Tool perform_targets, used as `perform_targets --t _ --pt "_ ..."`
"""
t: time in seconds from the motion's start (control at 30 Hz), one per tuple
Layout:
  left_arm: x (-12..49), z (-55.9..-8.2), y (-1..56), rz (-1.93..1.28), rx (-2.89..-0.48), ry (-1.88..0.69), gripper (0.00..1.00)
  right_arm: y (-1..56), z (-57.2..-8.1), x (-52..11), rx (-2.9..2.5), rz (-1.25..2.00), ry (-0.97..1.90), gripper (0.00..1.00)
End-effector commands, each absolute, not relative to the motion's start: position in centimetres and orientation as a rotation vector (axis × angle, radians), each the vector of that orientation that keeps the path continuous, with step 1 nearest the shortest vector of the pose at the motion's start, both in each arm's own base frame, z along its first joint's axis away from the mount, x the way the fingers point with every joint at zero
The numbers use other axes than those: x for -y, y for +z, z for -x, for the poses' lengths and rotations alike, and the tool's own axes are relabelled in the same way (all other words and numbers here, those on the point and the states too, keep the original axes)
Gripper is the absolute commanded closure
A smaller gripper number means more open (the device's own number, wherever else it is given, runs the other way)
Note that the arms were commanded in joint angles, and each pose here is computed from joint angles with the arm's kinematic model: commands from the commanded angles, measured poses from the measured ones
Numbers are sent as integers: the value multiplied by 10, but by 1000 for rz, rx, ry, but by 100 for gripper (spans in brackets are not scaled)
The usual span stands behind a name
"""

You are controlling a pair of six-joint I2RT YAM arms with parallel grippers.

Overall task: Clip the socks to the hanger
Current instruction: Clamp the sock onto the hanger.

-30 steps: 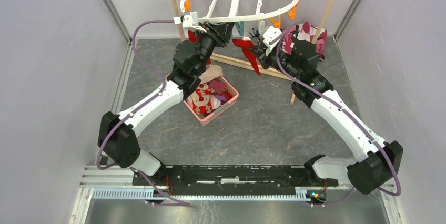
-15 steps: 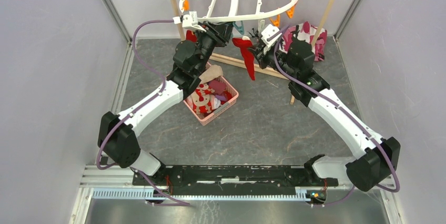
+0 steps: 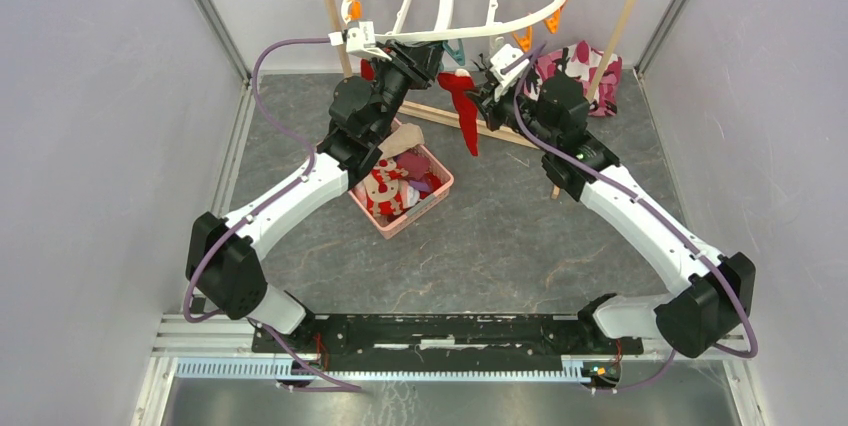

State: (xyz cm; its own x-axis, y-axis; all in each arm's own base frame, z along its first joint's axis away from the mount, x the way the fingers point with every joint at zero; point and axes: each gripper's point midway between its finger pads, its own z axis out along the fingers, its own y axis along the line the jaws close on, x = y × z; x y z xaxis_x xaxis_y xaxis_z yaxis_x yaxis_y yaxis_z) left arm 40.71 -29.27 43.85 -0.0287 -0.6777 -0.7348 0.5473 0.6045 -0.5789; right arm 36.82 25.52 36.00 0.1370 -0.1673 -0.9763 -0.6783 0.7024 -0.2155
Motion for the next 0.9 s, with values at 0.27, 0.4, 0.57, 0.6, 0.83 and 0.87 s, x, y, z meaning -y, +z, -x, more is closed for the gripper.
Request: perform_targets --t 0.27,0.4,0.57,0.6,0.83,0.87 --pt "289 -406 452 207 -1235 -1023 90 407 -372 -256 -1337 660 420 100" --pt "290 -406 450 212 -1240 -1023 90 410 -371 -256 -1332 658 420 100" --pt "289 -406 451 220 -1238 -1024 90 407 -372 -256 -1338 661 408 100" --pt "289 -406 452 222 -1238 -1023 90 406 -373 -254 -1343 658 397 100" --pt "288 -405 453 222 -1239 -1019 90 402 -377 -250 -1356 647 364 100" --pt "289 -405 452 221 -1241 -1019 90 403 -377 -250 -1355 646 366 100"
